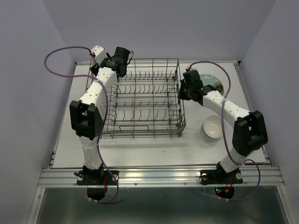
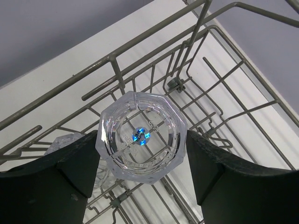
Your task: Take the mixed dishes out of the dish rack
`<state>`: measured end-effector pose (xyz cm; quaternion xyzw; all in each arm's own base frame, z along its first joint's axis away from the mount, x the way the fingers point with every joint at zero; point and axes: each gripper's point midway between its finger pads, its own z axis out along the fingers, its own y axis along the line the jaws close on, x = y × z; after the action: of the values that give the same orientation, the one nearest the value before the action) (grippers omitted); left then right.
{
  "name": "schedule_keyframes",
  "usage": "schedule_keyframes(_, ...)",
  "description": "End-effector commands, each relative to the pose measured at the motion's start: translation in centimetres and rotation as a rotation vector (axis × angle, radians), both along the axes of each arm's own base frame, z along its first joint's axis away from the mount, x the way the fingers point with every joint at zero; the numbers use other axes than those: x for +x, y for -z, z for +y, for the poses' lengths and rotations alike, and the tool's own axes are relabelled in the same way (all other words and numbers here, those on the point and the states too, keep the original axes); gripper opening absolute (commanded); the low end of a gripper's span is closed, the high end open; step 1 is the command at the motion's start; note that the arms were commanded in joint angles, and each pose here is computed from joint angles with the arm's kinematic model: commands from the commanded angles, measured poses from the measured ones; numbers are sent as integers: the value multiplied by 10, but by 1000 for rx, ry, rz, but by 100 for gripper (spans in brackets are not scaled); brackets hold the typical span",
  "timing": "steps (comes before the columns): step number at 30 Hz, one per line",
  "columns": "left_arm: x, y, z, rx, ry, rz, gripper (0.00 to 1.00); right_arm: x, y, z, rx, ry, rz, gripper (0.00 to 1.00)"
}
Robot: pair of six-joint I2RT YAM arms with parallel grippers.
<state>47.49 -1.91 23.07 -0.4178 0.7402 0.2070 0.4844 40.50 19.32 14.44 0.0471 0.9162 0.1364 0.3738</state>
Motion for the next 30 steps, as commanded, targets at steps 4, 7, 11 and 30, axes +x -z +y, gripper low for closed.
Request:
schedule_keyframes(4, -2, -72, -2, 20, 34, -160, 0, -1, -14, 7, 39, -2, -19, 6)
schedule_keyframes(7, -3, -95, -11, 13, 92, -200, 0, 6, -27, 7, 43, 9, -51, 24)
schedule_keyframes(11, -6, -123, -24, -21, 181, -263, 0, 15, -54, 11, 60, -1, -111, 44)
schedule_keyframes(30, -67, -235, -158, -353, 968, -597, 0, -56, -252, 83, 441, -626, -685, 100)
